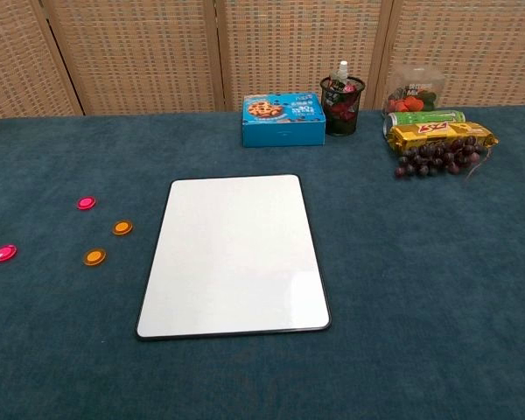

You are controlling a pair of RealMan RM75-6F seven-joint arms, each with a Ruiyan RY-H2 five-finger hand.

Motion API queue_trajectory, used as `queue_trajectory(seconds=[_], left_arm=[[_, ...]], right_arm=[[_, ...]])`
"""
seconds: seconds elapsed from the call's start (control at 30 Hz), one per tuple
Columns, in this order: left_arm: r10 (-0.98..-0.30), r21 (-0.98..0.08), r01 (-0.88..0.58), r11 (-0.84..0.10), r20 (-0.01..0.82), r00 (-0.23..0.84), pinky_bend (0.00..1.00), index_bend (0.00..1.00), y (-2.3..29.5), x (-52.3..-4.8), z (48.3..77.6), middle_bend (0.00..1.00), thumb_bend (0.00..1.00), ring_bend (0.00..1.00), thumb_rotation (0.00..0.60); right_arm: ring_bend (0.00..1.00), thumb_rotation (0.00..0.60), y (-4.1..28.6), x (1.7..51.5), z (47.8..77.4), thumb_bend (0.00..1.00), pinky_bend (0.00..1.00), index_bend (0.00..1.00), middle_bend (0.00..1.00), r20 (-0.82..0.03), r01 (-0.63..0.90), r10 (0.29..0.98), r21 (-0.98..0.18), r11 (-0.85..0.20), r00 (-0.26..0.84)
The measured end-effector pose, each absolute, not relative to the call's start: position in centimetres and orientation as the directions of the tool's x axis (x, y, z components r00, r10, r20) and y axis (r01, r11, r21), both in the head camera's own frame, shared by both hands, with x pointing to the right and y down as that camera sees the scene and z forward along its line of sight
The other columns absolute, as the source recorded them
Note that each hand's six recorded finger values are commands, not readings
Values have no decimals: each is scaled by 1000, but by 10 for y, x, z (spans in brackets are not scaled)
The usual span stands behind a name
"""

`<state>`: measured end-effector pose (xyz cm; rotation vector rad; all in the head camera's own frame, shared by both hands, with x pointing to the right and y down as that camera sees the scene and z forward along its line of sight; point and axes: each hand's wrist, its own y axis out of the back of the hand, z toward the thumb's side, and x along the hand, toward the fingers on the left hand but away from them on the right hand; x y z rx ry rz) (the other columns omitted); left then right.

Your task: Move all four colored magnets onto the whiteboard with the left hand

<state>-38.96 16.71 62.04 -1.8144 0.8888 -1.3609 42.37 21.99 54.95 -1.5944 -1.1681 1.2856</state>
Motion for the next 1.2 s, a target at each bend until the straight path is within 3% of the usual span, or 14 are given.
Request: queue_trajectory(seconds=[0.07,0.17,0.47,1.2], left_arm=[[-813,-820,-104,-563,527,247,0,225,159,-374,636,0,219,0,600],[-779,-794,-68,-604,570,263,0,320,147,-355,661,0,247,0,600],[-754,-773,-7,-634,617,227,0,356,120,-318,711,0,294,0,600],[-709,-723,19,-690,681,183,0,364,113,-292,747,0,307,0,600]], right_arm=[[0,600,220,424,550,156,0,0,0,-283,191,957,-937,-291,71],[0,600,220,425,551,156,0,0,0,-290,197,955,-934,-298,67],[0,600,219,426,553,156,0,0,0,-312,217,948,-923,-318,63],[0,600,219,428,554,156,0,0,0,-331,232,942,-913,-334,56]])
